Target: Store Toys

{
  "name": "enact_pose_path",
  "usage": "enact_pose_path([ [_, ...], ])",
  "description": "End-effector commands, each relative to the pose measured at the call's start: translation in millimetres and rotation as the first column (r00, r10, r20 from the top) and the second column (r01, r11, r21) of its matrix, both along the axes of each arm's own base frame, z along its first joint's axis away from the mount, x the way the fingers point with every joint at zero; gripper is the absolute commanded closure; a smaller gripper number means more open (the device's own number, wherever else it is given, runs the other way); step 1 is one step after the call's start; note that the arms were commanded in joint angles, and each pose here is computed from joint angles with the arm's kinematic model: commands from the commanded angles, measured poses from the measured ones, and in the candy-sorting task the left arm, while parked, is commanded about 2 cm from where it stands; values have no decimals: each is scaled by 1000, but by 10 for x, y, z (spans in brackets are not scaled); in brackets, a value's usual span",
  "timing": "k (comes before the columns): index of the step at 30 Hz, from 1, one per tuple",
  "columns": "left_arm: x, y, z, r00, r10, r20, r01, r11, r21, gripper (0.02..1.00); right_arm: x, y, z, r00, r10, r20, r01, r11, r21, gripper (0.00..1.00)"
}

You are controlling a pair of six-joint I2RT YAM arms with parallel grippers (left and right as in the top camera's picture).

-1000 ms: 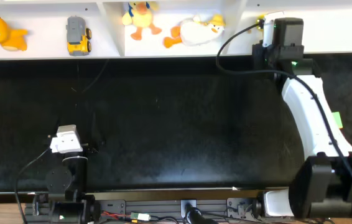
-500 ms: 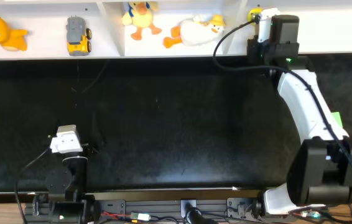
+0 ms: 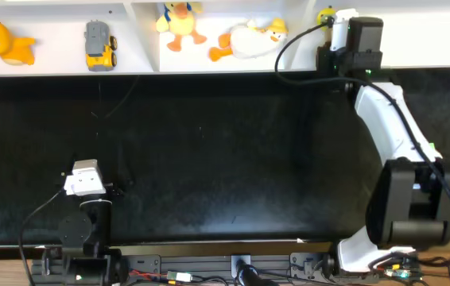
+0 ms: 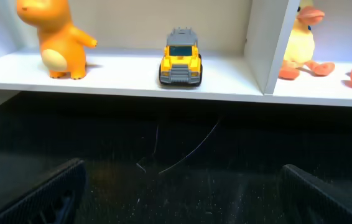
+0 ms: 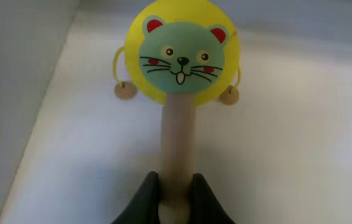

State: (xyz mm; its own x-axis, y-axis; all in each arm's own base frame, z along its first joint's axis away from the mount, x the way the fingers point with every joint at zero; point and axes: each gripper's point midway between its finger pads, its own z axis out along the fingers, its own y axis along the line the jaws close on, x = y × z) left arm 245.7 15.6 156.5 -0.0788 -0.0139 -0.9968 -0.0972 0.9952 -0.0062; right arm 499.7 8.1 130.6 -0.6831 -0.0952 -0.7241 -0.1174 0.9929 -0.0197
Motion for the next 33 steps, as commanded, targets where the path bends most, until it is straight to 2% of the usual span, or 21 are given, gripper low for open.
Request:
enact_pose_path([
  [1,-7,12,16,1000,7,7,-7,1000,23,20,119,49,83,1000,9,26,-10,999,39,869],
  [18,-7,12,16,1000,7,7,-7,1000,23,20,46,47,-6,1000,8,-20,-7,999,39,858],
  [23,-7,12,16,1000,7,7,-7,1000,23,20,38,47,-14,1000,8,-25,-7,999,40,798],
  [27,-7,12,16,1000,7,7,-7,1000,23,20,38,47,-14,1000,1,-26,1,999,47,704],
  [33,-7,12,16,1000,7,7,-7,1000,23,20,38,47,-14,1000,1,-26,0,999,47,717],
])
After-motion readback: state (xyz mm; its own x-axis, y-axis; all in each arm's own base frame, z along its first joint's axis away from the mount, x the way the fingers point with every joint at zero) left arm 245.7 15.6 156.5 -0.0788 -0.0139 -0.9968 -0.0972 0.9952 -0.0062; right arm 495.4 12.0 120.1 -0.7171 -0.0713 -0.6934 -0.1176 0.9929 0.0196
